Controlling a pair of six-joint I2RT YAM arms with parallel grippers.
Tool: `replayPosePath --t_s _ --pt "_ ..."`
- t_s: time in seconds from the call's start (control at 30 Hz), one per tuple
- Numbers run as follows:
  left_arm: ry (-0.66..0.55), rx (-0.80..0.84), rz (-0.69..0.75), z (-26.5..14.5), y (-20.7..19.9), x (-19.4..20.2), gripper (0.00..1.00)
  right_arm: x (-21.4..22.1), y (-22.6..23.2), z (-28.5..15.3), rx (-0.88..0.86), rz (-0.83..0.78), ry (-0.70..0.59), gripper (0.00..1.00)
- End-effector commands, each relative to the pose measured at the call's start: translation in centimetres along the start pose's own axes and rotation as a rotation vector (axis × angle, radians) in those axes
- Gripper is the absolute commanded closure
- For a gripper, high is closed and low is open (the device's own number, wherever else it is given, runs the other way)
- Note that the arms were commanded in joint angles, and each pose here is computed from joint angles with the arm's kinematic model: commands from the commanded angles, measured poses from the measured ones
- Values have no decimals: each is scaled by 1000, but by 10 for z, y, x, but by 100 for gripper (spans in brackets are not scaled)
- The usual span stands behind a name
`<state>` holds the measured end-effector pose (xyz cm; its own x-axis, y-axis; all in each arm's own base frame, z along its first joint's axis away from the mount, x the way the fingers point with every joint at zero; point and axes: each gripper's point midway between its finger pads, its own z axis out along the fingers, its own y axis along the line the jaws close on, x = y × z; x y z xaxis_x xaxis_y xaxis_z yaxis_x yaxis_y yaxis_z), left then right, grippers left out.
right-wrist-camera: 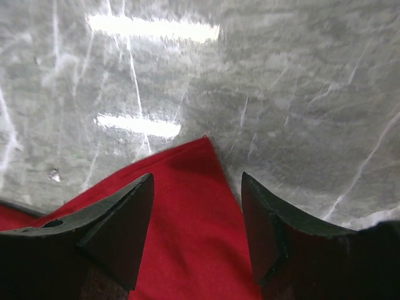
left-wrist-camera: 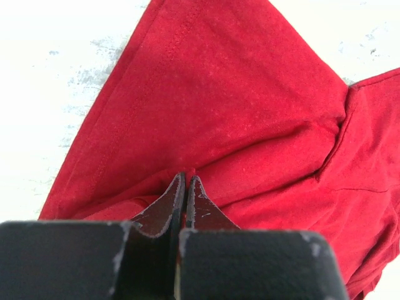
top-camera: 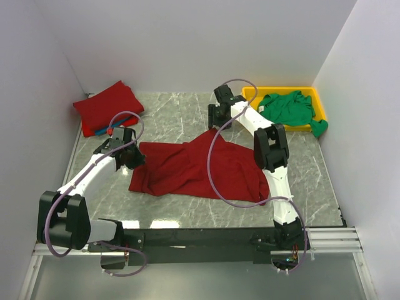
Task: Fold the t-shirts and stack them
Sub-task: Flatten the tshirt out
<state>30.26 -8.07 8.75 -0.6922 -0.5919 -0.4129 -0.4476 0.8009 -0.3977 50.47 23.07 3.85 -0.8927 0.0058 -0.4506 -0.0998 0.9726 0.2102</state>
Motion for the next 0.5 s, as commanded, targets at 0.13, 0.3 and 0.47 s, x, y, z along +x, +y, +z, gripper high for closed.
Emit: replayPosePath --t_s 0.13,0.3,0.47 --pt "-33 61 28 -5 -17 -17 100 9 -2 9 57 -47 26 37" --pt "-31 54 21 -6 -13 -16 100 14 -1 16 68 -57 35 43" --pt "-30 49 19 -5 -11 -14 100 18 -4 20 79 -51 48 64"
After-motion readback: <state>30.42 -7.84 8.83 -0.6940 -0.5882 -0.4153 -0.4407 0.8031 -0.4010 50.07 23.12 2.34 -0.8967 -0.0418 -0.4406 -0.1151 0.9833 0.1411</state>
